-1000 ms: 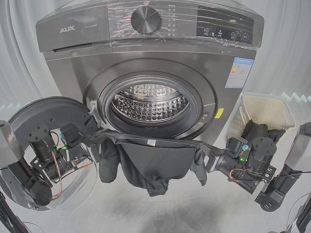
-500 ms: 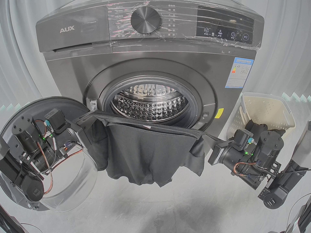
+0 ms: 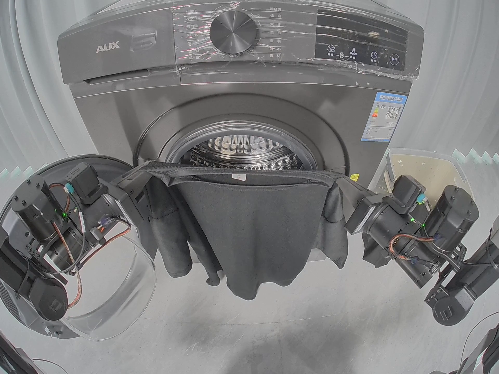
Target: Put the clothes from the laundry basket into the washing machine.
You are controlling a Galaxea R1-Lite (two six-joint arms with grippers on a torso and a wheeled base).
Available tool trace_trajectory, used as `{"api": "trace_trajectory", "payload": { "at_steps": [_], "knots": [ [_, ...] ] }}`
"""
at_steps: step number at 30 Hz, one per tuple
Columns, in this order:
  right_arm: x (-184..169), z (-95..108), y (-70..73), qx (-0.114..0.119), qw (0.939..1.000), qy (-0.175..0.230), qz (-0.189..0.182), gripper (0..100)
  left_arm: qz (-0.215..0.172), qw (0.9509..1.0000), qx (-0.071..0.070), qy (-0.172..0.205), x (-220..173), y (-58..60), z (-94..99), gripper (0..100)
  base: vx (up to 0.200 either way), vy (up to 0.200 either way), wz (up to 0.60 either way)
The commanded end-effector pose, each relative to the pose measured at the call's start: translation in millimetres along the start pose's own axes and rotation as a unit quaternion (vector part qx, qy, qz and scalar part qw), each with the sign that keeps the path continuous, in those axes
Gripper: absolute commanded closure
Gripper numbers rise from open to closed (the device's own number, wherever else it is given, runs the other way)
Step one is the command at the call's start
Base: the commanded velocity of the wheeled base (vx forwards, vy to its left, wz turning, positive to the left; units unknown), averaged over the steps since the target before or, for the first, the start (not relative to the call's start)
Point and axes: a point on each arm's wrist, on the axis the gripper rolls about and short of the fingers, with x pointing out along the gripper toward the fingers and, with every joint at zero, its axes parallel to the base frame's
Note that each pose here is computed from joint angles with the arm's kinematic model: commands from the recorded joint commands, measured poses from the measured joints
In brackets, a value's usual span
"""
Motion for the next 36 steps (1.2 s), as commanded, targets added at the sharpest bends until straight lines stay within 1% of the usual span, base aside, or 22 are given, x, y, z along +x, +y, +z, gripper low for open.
{"api": "trace_trajectory", "payload": {
  "at_steps": [1,8,14,18,24,27,29,32,34,36],
  "knots": [
    [2.1,10.6,3.7,0.003,0.9997,-0.023,0.005,100,-0.002,0.9999,0.002,-0.014,2.0,-2.8,6.1,100,0.000,0.000,0.00],
    [5.8,16.1,5.2,0.005,0.9993,-0.036,0.007,100,-0.006,0.9999,0.001,-0.014,2.6,-5.6,6.2,100,0.000,0.000,0.00],
    [6.4,16.8,6.0,0.005,0.9992,-0.038,0.008,100,-0.005,0.9999,0.001,-0.014,2.7,-5.4,5.8,100,0.000,0.000,0.00],
    [6.5,17.0,6.5,0.005,0.9991,-0.042,-0.001,100,-0.006,0.9999,0.001,-0.014,2.7,-5.5,5.8,100,0.000,0.000,0.00],
    [7.0,16.8,6.4,0.006,0.9991,-0.042,-0.002,100,-0.006,0.9999,0.000,-0.013,2.5,-5.5,5.5,100,0.000,0.000,0.00],
    [5.5,12.8,6.0,0.006,0.9994,-0.033,-0.003,100,-0.009,0.9999,-0.003,-0.007,3.9,-6.8,2.5,100,0.000,0.000,0.00],
    [4.6,7.8,5.5,0.006,0.9997,-0.022,-0.003,100,-0.003,1.0000,-0.004,-0.001,5.7,-7.9,-2.0,100,0.000,0.000,0.00],
    [-1.9,-5.7,5.5,0.001,1.0000,0.009,0.000,100,-0.001,0.9999,-0.012,0.003,12.7,-20.4,-7.7,100,0.000,0.000,0.00],
    [-4.9,-17.2,7.4,-0.001,0.9995,0.033,0.002,100,0.003,0.9999,-0.014,-0.002,15.5,-25.9,-7.0,100,0.000,0.000,0.00],
    [-5.2,-27.5,10.2,-0.002,0.9986,0.052,0.007,100,-0.002,0.9998,-0.018,-0.011,21.9,-31.2,-4.5,100,0.000,0.000,0.00]
  ]
}}
